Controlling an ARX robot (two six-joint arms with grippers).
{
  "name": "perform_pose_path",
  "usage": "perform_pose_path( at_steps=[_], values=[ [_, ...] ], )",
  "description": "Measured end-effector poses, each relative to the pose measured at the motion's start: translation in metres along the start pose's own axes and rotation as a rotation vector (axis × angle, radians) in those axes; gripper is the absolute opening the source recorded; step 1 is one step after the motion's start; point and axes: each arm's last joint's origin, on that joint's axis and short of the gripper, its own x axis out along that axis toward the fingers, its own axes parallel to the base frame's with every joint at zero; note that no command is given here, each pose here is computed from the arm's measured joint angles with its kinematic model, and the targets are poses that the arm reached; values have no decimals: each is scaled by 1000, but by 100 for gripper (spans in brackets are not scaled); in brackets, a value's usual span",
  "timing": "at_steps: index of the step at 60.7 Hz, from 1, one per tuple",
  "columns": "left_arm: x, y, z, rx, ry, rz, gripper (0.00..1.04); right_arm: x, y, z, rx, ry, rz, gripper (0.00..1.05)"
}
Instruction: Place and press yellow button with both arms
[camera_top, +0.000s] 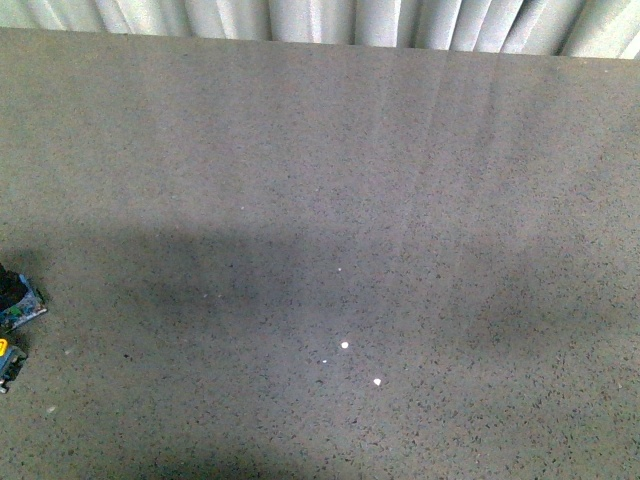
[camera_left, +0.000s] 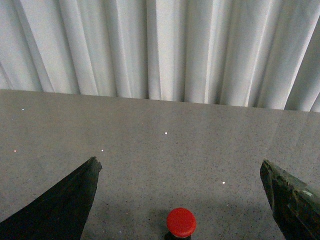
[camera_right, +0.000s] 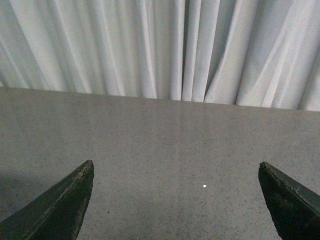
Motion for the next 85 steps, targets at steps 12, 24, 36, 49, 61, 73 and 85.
perform_pose_path(
  at_steps=[12,24,36,49,61,73,85],
  values=[
    [0,0,0,0,0,0,96,0,0,0,0,0,0,96],
    [0,0,0,0,0,0,96,0,0,0,0,0,0,96],
    [5,0,1,-154,300,34,96,0,0,0,0,0,0,96],
    [50,12,5,-267,374,146,96,0,0,0,0,0,0,96],
    [79,43,-10,-279,396,278,96,0,0,0,0,0,0,96],
    [85,73,-32,-279,447,378,96,0,0,0,0,0,0,96],
    [96,86,-47,-241,480,397,96,0,0,0,0,0,0,96]
  ],
)
